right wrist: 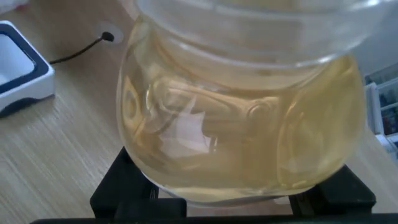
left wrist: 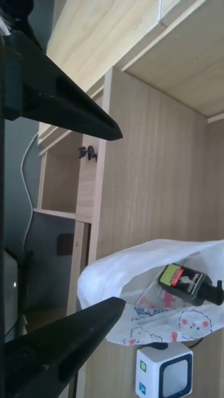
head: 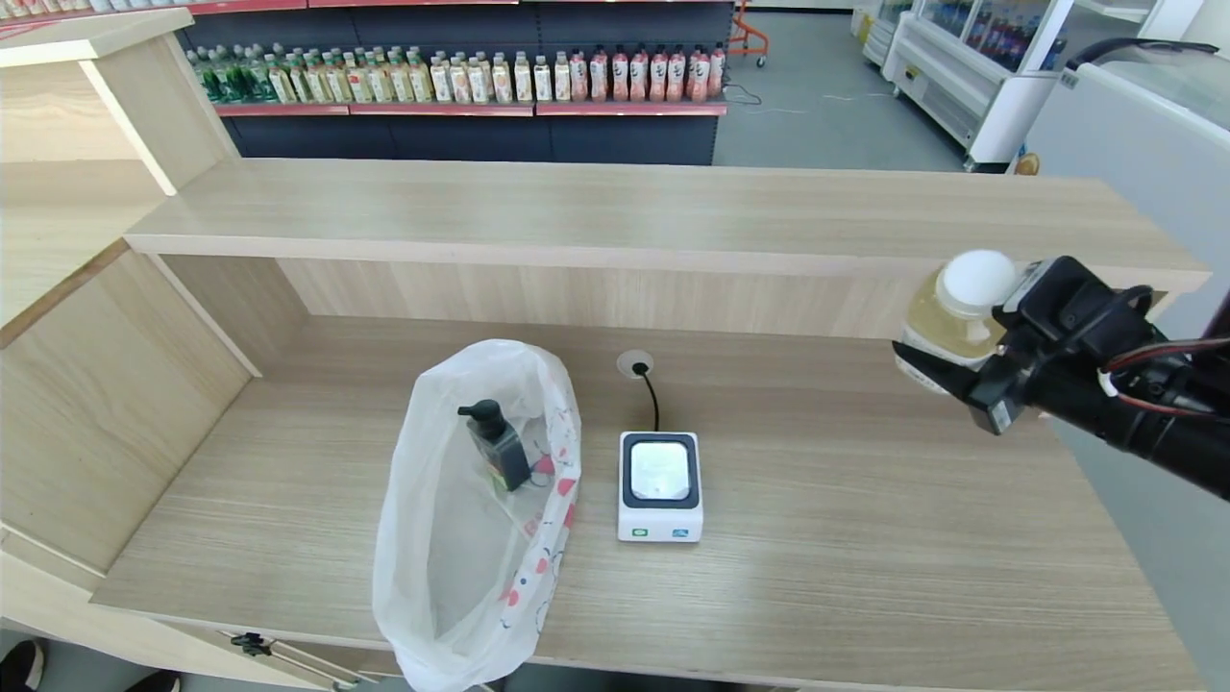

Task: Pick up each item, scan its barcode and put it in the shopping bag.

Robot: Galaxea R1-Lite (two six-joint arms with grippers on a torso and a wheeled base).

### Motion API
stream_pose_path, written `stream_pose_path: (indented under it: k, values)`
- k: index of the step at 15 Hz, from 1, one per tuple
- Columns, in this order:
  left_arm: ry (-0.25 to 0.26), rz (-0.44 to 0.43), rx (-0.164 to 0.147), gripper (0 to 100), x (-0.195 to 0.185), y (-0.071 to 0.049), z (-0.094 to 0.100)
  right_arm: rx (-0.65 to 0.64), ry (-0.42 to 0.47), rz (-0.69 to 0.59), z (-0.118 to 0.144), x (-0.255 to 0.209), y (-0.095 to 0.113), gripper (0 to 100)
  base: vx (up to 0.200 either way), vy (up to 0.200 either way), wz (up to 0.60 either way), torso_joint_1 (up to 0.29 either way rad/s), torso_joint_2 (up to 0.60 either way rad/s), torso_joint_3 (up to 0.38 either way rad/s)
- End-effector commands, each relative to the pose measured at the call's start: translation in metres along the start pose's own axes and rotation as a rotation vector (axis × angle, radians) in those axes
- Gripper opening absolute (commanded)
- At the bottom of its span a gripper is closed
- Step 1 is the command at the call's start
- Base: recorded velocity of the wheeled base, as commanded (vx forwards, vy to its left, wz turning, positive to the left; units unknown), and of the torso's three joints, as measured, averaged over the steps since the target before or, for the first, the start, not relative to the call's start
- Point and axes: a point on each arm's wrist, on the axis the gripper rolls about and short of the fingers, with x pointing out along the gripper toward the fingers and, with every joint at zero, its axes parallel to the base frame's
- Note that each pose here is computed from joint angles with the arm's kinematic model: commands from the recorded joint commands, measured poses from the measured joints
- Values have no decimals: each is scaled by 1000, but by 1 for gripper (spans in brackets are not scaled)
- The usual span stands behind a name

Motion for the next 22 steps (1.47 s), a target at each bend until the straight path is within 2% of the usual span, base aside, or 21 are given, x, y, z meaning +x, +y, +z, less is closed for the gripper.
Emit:
stream_pose_path:
  k: [1,4,7,9,15,22]
  values:
    - [0,0,0,100,0,0,0,44,-5,68,-6,32,15,0,0,200,0,7,-2,2]
    - [0,0,0,100,0,0,0,77,-27,155,-3,47,37,0,0,200,0,-1,4,1]
    - [0,0,1,100,0,0,0,76,-71,194,-11,57,49,0,0,200,0,5,6,2]
    - [0,0,4,100,0,0,0,72,-105,203,-18,60,55,0,0,0,0,0,0,0]
    - [0,0,4,100,0,0,0,16,-104,292,-54,48,81,0,0,0,0,0,0,0]
    - [0,0,4,100,0,0,0,24,-102,329,-65,53,87,0,0,0,0,0,0,0]
